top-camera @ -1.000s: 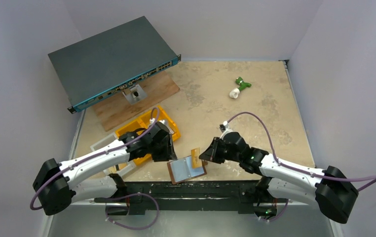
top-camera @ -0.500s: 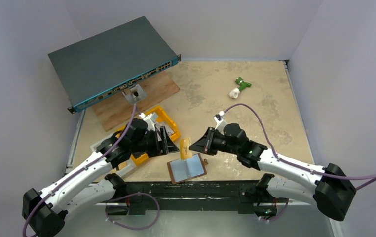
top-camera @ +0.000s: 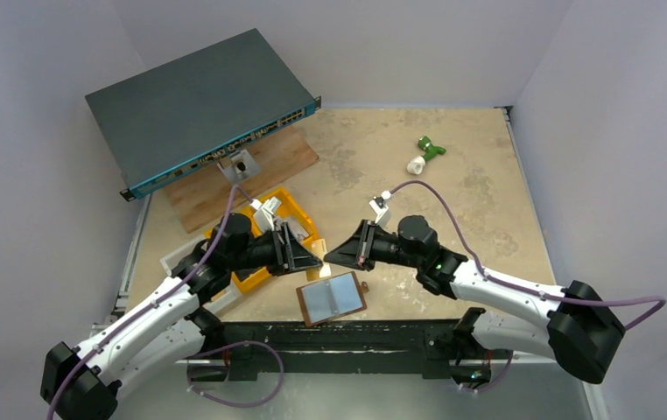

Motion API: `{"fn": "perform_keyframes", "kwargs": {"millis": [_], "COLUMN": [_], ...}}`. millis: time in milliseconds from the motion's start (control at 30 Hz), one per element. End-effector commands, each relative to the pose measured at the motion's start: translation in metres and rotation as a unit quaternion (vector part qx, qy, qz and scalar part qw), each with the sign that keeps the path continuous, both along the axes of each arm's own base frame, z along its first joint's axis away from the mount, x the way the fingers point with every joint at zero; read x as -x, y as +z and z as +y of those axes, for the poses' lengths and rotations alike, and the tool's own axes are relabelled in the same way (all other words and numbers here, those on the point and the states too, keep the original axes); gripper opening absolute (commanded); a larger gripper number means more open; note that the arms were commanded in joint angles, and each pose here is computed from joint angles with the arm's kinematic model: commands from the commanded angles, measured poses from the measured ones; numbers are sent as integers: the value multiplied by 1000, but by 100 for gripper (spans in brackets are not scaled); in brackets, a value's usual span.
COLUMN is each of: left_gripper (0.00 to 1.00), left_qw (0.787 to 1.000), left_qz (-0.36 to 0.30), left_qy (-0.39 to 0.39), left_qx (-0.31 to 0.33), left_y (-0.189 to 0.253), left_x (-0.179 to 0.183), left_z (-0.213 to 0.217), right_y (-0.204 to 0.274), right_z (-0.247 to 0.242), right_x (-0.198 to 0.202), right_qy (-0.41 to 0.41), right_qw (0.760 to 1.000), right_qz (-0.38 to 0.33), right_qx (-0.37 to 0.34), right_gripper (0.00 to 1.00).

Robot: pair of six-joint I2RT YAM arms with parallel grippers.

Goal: Take the credit cards out of the card holder
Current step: Remove the credit card from the card holder, then place the credit card in the storage box.

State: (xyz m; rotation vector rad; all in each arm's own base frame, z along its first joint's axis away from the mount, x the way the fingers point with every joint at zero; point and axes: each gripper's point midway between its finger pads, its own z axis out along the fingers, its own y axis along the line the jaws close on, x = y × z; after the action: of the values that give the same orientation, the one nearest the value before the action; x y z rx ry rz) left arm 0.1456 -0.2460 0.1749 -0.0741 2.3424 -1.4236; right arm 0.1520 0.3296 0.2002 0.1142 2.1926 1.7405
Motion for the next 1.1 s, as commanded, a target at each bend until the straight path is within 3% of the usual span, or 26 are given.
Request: {"fn": "perform_keyframes", "kwargs": {"millis": [0,100,167,367,467,533,667,900,1067], "left_gripper": [38,2,0,0,0,0,0,0,0], "left_qw": [998,998,999,998,983,958,886,784,761], "left_qz": [-22,-15,-10,8,31,56,95,134,154], "left_qy": [-19,-21,-19,37,100,155,237,301,326], "left_qx": [56,57,50,-49,-151,-234,-387,-526,-539], "left_y": [24,22,19,3,-11,-19,-28,-24,-28], "left_x": [-1,-1,-1,-3,-2,2,16,24,7], "left_z": [-11,-12,-11,17,55,91,160,224,236], "right_y": [12,9,7,1,-2,-4,-14,-29,-30], "right_z": [4,4,3,-9,-18,-23,-33,-50,-53], "right_x": [0,-1,-4,-14,-20,-25,-32,-39,-38], "right_qy": [12,12,5,-25,-43,-55,-75,-97,-100], "right_qw": [1000,1000,1000,996,992,989,980,967,967], "right_qz": [-11,-17,-23,-55,-72,-85,-97,-117,-126], "right_qx": [-23,-12,1,63,93,112,154,203,198], "right_gripper": [0,0,12,81,98,99,99,99,99]}}
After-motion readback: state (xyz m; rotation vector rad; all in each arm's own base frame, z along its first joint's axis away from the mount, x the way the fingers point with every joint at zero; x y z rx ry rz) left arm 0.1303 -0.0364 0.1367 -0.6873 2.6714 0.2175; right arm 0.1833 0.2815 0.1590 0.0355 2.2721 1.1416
